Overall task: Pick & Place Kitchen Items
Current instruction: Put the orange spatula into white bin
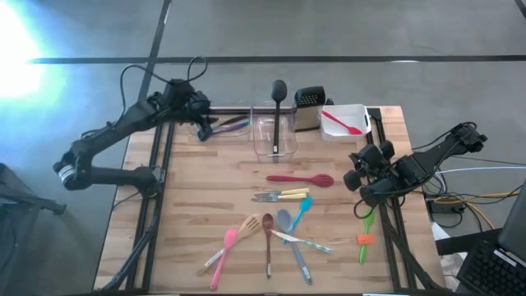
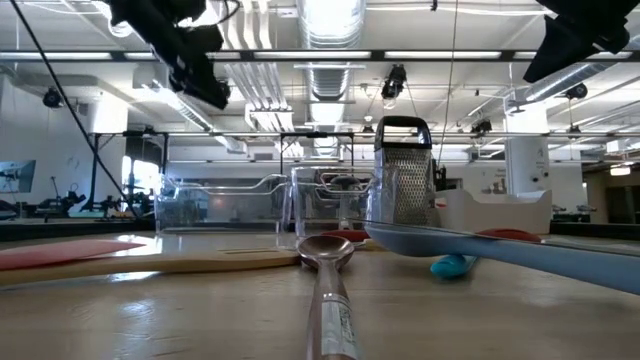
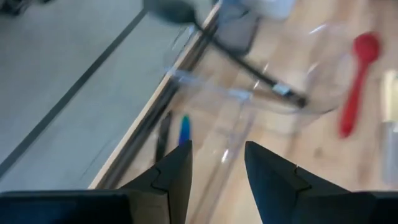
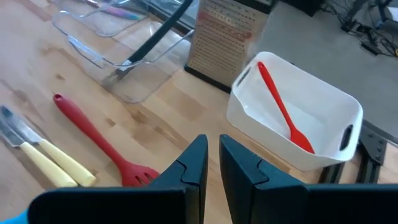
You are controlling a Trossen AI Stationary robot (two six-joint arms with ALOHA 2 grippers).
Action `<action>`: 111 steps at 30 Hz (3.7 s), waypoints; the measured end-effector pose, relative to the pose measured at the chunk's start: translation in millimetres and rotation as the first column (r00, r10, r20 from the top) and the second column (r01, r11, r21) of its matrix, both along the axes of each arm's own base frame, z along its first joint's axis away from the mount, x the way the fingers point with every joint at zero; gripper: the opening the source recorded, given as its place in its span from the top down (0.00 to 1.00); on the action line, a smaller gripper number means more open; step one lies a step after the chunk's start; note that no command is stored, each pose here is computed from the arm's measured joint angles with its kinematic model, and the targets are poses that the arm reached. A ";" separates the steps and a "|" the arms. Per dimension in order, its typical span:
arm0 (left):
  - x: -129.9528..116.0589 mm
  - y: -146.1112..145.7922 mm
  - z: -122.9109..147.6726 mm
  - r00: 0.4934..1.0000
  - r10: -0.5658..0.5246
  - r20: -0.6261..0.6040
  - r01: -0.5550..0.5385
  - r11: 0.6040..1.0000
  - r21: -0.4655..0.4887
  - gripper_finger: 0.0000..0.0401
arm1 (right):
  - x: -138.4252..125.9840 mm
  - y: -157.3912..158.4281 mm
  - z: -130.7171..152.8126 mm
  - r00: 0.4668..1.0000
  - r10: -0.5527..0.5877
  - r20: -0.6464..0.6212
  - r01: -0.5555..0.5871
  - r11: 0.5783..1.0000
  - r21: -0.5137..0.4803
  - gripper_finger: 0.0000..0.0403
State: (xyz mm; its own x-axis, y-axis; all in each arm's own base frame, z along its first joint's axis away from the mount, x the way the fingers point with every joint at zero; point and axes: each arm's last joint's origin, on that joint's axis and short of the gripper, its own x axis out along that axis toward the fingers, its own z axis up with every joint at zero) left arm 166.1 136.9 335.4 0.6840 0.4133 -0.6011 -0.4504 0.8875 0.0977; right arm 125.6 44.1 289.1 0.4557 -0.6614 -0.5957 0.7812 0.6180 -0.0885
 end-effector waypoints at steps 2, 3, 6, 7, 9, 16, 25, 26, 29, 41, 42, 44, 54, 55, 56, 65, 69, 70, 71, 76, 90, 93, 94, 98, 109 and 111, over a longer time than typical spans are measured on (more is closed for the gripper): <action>1.5 -11.5 6.2 0.998 -0.047 0.046 0.047 0.999 0.001 0.62 | 2.7 1.5 0.5 1.000 0.024 0.007 -0.024 1.000 -0.001 0.92; 2.8 -16.9 8.7 0.996 -0.067 0.065 0.066 0.998 0.005 0.62 | 4.6 2.5 1.0 0.999 0.042 0.010 -0.042 0.999 -0.008 0.92; 9.2 -33.9 15.6 0.982 -0.140 0.126 0.138 0.990 0.027 0.62 | 10.5 5.0 3.5 0.996 0.083 0.040 -0.081 0.995 -0.053 0.92; 11.9 -39.5 17.9 0.975 -0.169 0.145 0.165 0.986 0.037 0.62 | 12.2 5.7 4.3 0.994 0.096 0.047 -0.093 0.993 -0.069 0.92; 17.0 -51.2 21.6 0.958 -0.222 0.179 0.217 0.975 0.046 0.62 | 15.6 7.3 6.0 0.991 0.120 0.058 -0.115 0.989 -0.092 0.92; 32.6 -93.1 27.9 0.922 -0.327 0.208 0.309 0.944 0.118 0.64 | 23.5 11.4 14.0 0.979 0.194 0.068 -0.183 0.973 -0.142 0.92; 37.6 -150.3 20.8 0.961 -0.234 0.149 0.180 0.934 0.308 0.68 | 29.6 15.1 17.3 0.959 0.282 0.026 -0.273 0.945 -0.181 0.89; 37.6 -154.2 18.8 0.962 -0.229 0.148 0.173 0.932 0.320 0.68 | 29.5 15.2 17.2 0.959 0.284 0.024 -0.275 0.945 -0.178 0.87; 36.7 -160.5 15.4 0.967 -0.201 0.154 0.142 0.934 0.329 0.68 | 29.7 15.6 16.9 0.955 0.295 0.019 -0.288 0.943 -0.164 0.82; 39.3 -161.0 -0.7 0.970 -0.170 0.172 0.117 0.953 0.280 0.68 | 28.0 23.5 30.1 0.921 0.377 0.098 -0.389 0.891 0.232 0.71; 39.4 -161.1 -0.6 0.970 -0.170 0.174 0.117 0.953 0.280 0.68 | 26.5 23.8 29.4 0.924 0.369 0.094 -0.381 0.882 0.279 0.72; 39.8 -160.9 -0.9 0.971 -0.171 0.170 0.118 0.952 0.284 0.68 | 24.8 25.3 26.5 0.932 0.353 0.083 -0.358 0.857 0.370 0.74; 42.0 -156.8 -19.6 0.982 -0.151 0.114 0.110 0.944 0.310 0.69 | 15.9 52.9 -3.5 0.923 0.346 -0.165 -0.162 0.743 0.650 0.84; 42.1 -156.2 -22.8 0.983 -0.145 0.109 0.105 0.944 0.312 0.69 | 14.9 58.2 -6.0 0.920 0.344 -0.185 -0.142 0.737 0.661 0.84; 42.3 -155.3 -26.4 0.985 -0.140 0.104 0.101 0.944 0.314 0.69 | 14.0 64.1 -8.4 0.917 0.345 -0.198 -0.130 0.731 0.670 0.85; 45.5 -151.4 -39.0 0.983 -0.139 0.119 0.089 0.932 0.351 0.69 | -1.5 112.1 -30.4 0.899 0.300 -0.319 0.008 0.716 0.698 0.83; 46.9 -151.8 -39.2 0.979 -0.155 0.132 0.097 0.924 0.370 0.69 | -3.7 127.8 -42.0 0.861 0.342 -0.377 0.017 0.722 0.692 0.77; 47.1 -151.8 -38.6 0.978 -0.156 0.138 0.096 0.924 0.370 0.69 | -3.5 130.2 -44.5 0.851 0.353 -0.390 0.014 0.725 0.688 0.75; 47.2 -151.7 -38.3 0.978 -0.156 0.141 0.094 0.924 0.370 0.69 | -2.6 132.3 -47.2 0.839 0.364 -0.404 0.013 0.728 0.685 0.73; 47.3 -151.8 -38.3 0.977 -0.157 0.142 0.095 0.924 0.369 0.69 | 2.2 138.0 -58.1 0.789 0.420 -0.448 -0.034 0.758 0.652 0.63; 47.4 -151.7 -38.3 0.977 -0.160 0.141 0.098 0.924 0.370 0.69 | 9.6 148.3 -77.8 0.716 0.480 -0.507 -0.098 0.789 0.607 0.51; 47.5 -151.7 -38.1 0.977 -0.159 0.145 0.096 0.925 0.367 0.69 | 11.5 148.7 -80.8 0.706 0.486 -0.515 -0.105 0.791 0.603 0.52; 47.5 -151.8 -38.0 0.976 -0.160 0.147 0.096 0.926 0.366 0.69 | 11.9 149.0 -81.2 0.706 0.487 -0.514 -0.106 0.790 0.604 0.52; 47.8 -152.3 -38.2 0.973 -0.175 0.149 0.113 0.928 0.356 0.69 | 17.0 148.3 -83.7 0.724 0.488 -0.488 -0.104 0.776 0.622 0.51; 48.0 -152.7 -38.3 0.971 -0.191 0.146 0.129 0.926 0.354 0.69 | 20.6 146.6 -103.8 0.744 0.509 -0.432 -0.111 0.732 0.672 0.51; 48.0 -152.7 -38.4 0.970 -0.193 0.145 0.131 0.926 0.354 0.69 | 19.5 144.9 -108.3 0.748 0.498 -0.438 -0.096 0.734 0.672 0.51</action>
